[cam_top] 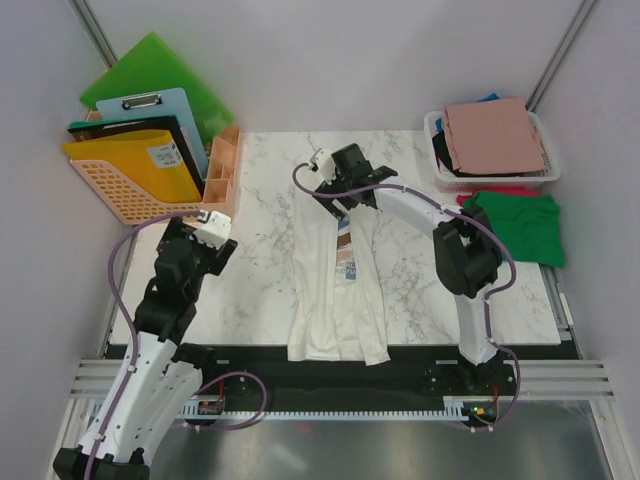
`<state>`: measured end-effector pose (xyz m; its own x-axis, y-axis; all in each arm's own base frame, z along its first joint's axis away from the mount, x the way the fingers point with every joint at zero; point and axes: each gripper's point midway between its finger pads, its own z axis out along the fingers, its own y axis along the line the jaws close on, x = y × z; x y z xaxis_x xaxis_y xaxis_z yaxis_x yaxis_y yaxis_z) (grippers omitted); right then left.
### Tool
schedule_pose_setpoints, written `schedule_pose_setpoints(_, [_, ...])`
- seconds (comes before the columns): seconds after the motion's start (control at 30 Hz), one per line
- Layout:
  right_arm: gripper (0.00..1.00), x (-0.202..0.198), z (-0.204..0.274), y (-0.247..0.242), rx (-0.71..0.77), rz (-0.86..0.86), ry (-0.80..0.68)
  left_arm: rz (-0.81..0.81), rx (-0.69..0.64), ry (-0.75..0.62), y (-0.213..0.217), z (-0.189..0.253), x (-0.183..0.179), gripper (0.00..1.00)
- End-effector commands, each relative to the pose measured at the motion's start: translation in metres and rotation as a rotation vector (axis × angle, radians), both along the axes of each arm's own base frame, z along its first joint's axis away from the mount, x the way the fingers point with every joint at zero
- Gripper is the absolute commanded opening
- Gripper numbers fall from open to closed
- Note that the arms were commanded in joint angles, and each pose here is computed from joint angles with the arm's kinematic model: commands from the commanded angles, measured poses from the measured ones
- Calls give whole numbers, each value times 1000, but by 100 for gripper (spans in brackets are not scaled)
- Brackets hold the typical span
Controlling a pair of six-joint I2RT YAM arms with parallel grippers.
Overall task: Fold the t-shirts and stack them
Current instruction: Fold the tshirt
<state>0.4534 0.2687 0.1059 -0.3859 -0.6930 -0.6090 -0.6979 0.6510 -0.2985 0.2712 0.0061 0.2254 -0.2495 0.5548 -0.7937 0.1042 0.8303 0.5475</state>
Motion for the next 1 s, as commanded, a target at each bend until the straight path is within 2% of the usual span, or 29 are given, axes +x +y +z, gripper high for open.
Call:
schedule_pose_setpoints(0.0, [98,17,-4,22,86,-17,55,16,85,137,12,-44,-18,100])
schedule_pose_setpoints(0.03, [98,23,-22,22,85,-37,84,17,82,144,12,-47,-20,100])
schedule_pose_setpoints(0.1, [98,40,-21,29,178,-73,109,12,67,169,11,-55,-25,100])
schedule_pose_setpoints(0.13, [98,45,-38,29,190,-90,143,9,64,181,10,-60,-27,100])
schedule_pose_setpoints(0.23, [98,61,-51,30,260,-153,169,10,58,216,10,-71,-30,100])
schedule_pose_setpoints(0.4, [98,74,-59,17,251,-222,119,17,55,239,11,-77,-33,100])
schedule_pose_setpoints(0.6, [98,74,-78,18,243,-224,151,8,50,256,9,-84,-35,100])
schedule_pose_setpoints(0.77, [98,97,-89,23,220,-222,119,11,44,275,8,-89,-35,100])
schedule_pose_setpoints(0.8, [98,98,-104,22,205,-223,133,12,46,281,9,-91,-36,100])
schedule_pose_setpoints(0.97, [98,132,-96,25,190,-241,31,17,50,309,9,-98,-36,100])
